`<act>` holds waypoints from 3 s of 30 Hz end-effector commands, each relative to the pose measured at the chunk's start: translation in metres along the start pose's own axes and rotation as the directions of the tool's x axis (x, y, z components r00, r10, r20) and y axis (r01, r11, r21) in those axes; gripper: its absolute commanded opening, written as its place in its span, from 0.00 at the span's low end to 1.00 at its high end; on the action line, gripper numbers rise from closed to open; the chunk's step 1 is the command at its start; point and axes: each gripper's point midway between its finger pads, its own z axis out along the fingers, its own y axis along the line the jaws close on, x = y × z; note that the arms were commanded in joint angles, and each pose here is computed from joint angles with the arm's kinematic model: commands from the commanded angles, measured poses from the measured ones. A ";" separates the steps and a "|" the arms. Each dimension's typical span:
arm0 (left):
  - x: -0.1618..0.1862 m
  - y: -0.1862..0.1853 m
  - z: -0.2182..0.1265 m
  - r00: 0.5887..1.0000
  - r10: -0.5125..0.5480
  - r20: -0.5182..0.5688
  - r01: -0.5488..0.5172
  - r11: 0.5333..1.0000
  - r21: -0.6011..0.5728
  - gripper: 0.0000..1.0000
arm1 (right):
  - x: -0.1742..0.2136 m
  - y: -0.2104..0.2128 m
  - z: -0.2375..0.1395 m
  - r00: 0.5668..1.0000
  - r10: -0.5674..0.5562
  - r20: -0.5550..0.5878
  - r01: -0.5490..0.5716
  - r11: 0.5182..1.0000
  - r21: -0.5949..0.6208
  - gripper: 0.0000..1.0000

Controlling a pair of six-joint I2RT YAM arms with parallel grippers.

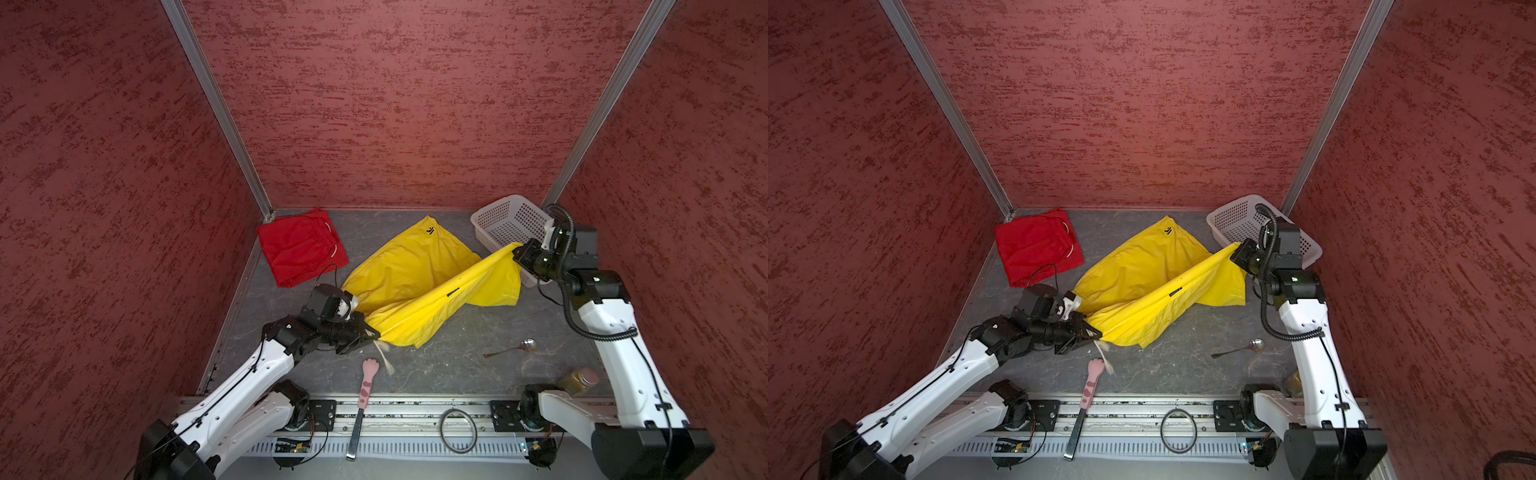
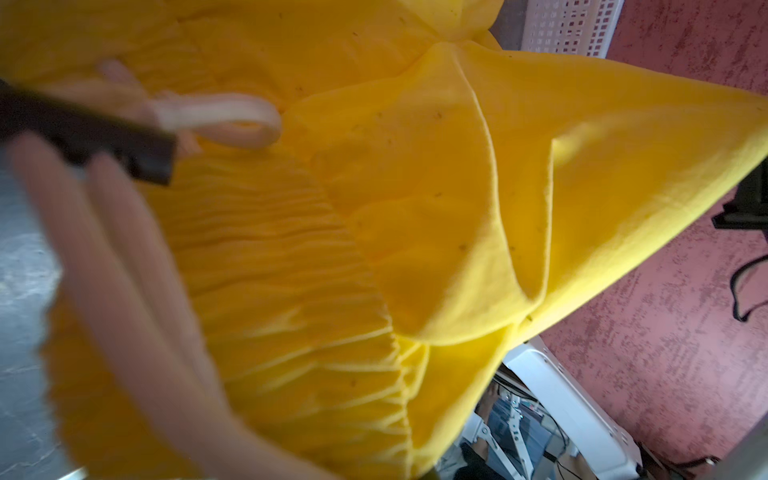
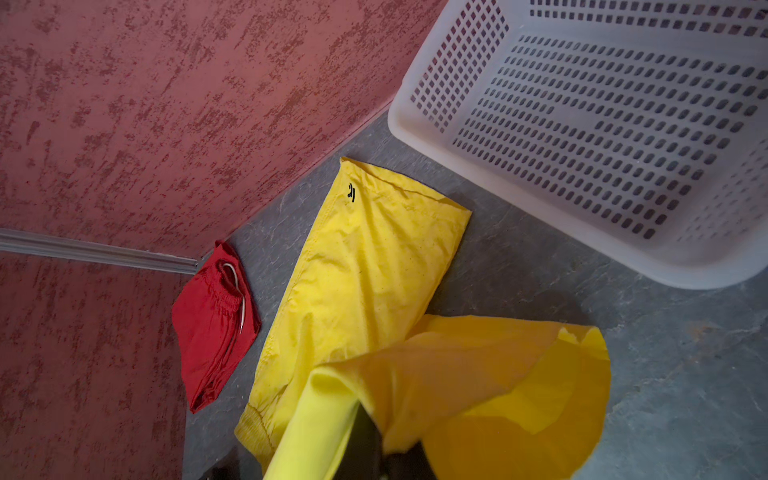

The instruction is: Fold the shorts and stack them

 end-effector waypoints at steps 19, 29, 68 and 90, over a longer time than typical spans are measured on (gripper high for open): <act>-0.086 -0.084 -0.046 0.993 0.112 0.044 -0.114 0.993 0.044 0.00 | -0.041 0.010 -0.010 0.981 -0.021 0.193 0.025 1.000 -0.018 0.00; -0.209 0.002 -0.001 0.982 -0.111 0.153 0.116 0.993 -0.029 0.65 | -0.012 -0.011 0.043 0.998 0.032 0.054 -0.031 0.999 -0.011 0.00; -0.226 0.014 0.090 0.949 0.033 0.312 0.093 0.921 -0.378 0.61 | 0.001 -0.022 0.089 0.998 0.023 -0.054 -0.023 1.000 0.002 0.00; -0.224 0.047 0.105 0.952 0.077 0.297 0.084 0.866 -0.493 0.58 | 0.002 -0.022 0.093 0.998 0.024 -0.065 -0.024 1.000 0.004 0.00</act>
